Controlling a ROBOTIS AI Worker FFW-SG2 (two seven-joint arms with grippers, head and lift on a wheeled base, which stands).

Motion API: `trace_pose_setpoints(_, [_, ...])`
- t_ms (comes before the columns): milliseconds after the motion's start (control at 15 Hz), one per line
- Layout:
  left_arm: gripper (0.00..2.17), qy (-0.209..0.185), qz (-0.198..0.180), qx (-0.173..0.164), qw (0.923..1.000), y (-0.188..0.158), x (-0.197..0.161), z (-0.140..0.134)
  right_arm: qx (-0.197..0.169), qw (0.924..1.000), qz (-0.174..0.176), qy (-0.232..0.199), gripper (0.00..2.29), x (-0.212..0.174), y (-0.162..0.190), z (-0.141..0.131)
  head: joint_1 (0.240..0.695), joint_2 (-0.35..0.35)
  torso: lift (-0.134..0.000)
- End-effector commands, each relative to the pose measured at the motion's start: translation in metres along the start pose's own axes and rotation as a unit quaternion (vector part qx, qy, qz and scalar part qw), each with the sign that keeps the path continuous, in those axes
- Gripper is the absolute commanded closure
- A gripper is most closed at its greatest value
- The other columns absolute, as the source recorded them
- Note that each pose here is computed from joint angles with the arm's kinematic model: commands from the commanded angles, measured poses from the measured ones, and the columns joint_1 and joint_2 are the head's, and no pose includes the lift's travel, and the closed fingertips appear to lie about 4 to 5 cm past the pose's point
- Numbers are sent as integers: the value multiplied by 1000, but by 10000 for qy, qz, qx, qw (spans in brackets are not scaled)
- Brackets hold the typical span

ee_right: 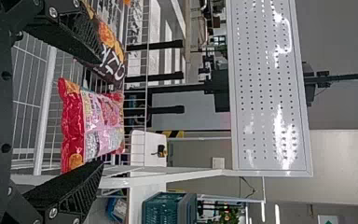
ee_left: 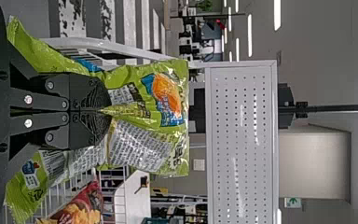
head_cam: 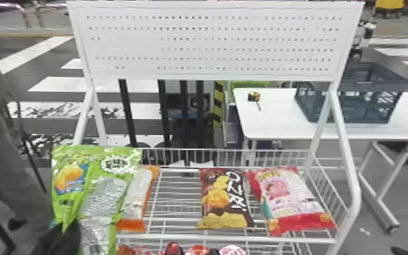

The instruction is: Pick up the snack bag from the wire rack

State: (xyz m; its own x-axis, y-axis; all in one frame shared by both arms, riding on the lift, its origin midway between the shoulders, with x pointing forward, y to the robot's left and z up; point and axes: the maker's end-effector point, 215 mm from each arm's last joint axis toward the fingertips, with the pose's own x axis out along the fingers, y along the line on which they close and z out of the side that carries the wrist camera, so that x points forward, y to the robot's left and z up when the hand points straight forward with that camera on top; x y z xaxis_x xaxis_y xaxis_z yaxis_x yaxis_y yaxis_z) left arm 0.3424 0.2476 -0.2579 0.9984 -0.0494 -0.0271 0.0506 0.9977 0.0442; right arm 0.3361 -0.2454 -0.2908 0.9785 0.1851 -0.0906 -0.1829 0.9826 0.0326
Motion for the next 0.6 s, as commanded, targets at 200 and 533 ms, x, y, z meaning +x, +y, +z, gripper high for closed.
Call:
trace_pose_setpoints(200, [1878, 4, 7, -9, 10000, 0, 0, -1, 1, 10000, 12, -14, 134, 1, 0, 1, 499, 0, 0])
trace_pose_setpoints(533, [1878, 3, 7, -2, 10000, 0, 0, -1, 26, 10000, -2, 11, 144, 2, 0, -2, 499, 0, 0])
